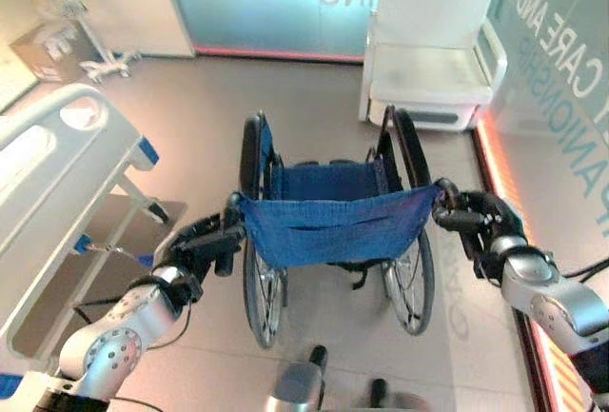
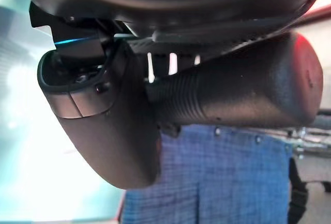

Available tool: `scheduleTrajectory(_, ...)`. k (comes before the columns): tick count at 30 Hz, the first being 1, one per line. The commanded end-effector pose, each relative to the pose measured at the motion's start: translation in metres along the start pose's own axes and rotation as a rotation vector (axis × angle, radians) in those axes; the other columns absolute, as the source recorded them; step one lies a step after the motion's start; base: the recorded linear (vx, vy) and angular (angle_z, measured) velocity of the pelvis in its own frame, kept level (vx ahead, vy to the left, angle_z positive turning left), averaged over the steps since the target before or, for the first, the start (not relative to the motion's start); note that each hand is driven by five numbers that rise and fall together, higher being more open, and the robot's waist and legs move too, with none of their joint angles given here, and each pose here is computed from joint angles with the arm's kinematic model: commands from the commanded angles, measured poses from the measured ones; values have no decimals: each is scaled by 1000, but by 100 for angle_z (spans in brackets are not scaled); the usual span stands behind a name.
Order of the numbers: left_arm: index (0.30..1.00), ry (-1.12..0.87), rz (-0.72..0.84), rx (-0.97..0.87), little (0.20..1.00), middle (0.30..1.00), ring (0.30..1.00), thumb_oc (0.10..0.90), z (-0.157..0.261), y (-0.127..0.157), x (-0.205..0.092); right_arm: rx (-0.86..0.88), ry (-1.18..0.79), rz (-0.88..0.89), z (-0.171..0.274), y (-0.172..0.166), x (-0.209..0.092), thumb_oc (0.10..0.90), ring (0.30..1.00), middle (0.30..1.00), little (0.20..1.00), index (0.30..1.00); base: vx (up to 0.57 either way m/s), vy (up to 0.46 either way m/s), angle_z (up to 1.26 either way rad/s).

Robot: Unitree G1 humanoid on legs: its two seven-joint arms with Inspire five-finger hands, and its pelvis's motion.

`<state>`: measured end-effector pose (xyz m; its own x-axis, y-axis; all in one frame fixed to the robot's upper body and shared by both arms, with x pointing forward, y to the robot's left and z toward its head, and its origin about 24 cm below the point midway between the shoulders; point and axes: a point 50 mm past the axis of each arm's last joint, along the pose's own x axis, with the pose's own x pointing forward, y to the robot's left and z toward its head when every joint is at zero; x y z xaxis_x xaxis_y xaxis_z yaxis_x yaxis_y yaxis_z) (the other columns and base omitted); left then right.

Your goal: Push the wheelchair next to the bed

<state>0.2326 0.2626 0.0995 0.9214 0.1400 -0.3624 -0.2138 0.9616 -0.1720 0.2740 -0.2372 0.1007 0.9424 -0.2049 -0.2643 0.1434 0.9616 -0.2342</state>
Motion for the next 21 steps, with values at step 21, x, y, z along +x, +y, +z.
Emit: scheduleTrajectory(21,300,-69,-212,-54,300,300,300,400,10,-28,19,10,-326,149,67,23,-1,400,300,300,300,300,362,56,8)
